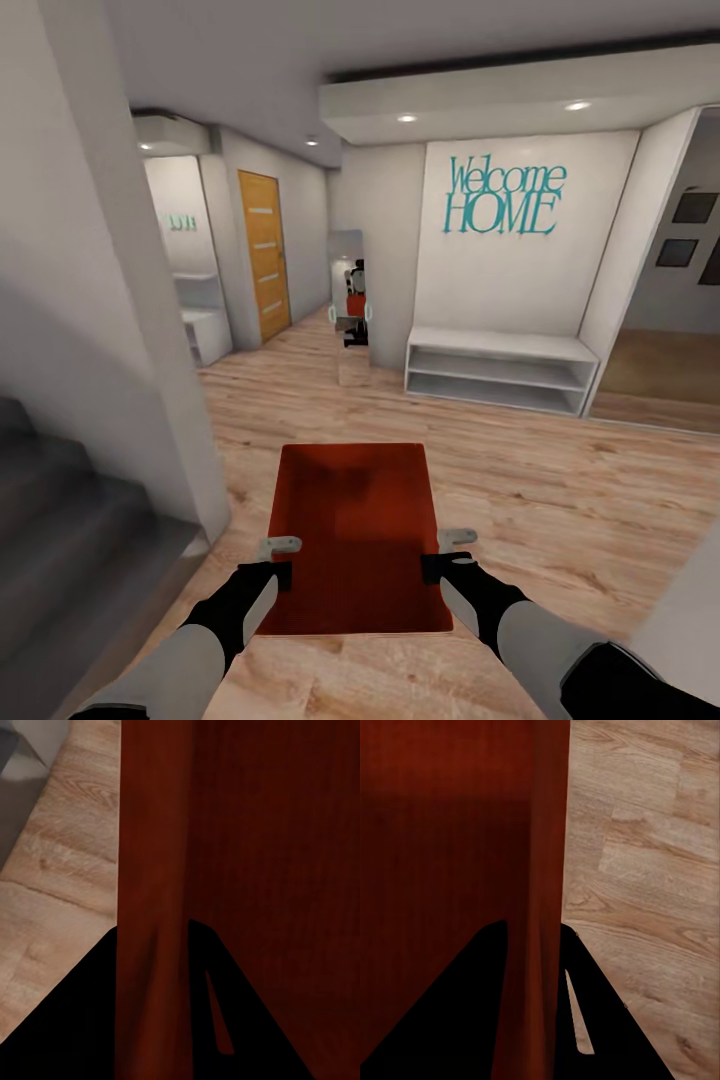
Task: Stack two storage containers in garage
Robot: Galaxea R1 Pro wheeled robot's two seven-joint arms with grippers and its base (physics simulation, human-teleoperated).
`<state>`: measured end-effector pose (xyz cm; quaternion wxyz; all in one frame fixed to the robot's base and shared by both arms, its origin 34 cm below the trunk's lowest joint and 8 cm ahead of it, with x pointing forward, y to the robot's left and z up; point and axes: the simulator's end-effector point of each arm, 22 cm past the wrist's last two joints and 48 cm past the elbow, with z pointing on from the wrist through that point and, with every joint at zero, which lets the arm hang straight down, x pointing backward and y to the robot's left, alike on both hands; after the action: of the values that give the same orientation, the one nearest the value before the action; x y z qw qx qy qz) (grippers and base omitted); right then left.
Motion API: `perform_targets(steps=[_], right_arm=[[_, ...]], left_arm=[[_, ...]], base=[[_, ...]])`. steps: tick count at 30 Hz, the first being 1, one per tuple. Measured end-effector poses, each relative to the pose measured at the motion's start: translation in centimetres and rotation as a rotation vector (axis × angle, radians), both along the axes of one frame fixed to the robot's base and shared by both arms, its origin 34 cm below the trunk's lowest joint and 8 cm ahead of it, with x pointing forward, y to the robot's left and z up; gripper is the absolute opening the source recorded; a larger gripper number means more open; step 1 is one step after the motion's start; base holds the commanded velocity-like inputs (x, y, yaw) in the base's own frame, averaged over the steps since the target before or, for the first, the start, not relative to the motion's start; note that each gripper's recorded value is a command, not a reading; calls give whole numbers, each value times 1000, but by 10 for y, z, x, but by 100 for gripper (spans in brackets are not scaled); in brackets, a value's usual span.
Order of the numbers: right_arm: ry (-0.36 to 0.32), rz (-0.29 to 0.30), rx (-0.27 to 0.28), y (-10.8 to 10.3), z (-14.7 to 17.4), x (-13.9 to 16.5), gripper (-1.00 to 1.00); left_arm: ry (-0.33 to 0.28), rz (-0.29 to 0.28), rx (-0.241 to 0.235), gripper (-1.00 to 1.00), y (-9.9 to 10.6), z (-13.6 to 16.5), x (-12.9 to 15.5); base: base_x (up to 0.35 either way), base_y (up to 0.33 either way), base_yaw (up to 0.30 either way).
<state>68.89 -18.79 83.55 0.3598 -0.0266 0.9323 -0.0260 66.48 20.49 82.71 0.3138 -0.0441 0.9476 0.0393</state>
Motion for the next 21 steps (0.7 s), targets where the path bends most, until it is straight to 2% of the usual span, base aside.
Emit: perform_targets(steps=[21], right_arm=[[0, 0, 0, 0, 0, 0, -100]], left_arm=[[0, 0, 0, -100, 0, 0, 0]], base=[[321, 0, 0]])
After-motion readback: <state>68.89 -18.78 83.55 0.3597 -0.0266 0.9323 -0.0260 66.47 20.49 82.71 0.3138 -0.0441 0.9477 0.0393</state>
